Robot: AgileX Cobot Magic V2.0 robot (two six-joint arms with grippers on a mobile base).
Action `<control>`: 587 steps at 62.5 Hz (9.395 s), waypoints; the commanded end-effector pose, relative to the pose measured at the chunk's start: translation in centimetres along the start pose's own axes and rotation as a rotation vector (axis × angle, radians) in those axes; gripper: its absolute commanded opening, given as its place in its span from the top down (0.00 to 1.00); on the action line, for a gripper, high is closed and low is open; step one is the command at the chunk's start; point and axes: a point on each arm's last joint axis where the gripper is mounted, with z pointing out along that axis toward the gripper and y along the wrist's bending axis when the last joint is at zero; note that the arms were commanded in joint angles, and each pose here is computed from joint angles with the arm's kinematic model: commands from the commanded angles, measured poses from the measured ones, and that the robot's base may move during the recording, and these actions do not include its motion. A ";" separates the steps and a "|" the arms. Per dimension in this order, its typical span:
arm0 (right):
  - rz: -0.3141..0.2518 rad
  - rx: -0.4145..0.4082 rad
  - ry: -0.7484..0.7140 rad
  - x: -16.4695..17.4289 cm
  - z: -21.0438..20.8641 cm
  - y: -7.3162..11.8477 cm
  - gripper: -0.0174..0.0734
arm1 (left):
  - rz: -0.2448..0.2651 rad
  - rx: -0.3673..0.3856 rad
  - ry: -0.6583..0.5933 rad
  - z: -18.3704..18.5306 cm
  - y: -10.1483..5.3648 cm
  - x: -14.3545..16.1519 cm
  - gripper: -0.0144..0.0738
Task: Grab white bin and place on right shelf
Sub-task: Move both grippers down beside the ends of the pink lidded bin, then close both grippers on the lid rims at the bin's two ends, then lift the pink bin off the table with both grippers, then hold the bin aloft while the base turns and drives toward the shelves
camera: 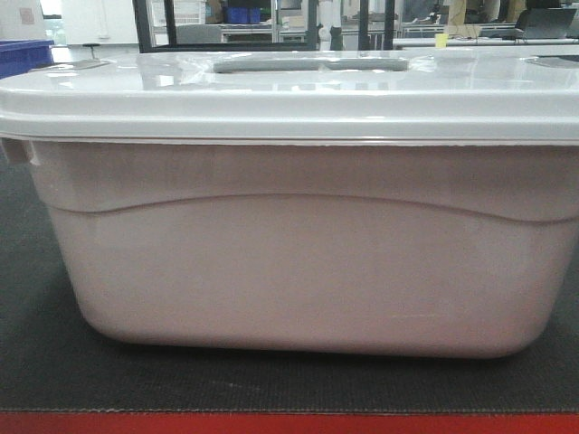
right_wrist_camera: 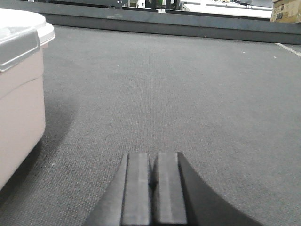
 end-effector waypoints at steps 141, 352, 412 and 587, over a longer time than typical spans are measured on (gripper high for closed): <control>-0.001 0.002 -0.006 -19.1 7.4 -0.5 0.11 | -0.098 0.146 0.220 9.4 -1.8 -19.0 0.46; 1.080 -0.964 0.530 -12.5 16.7 2.8 0.75 | -0.908 1.052 0.877 23.5 -6.8 -12.2 0.98; 0.977 -1.137 0.182 -24.7 12.1 3.3 0.74 | -0.849 1.376 0.554 22.4 -11.4 -23.7 0.98; 1.093 -0.612 0.049 -23.9 15.6 0.2 0.74 | -0.852 1.366 0.550 22.5 -11.4 -23.7 0.98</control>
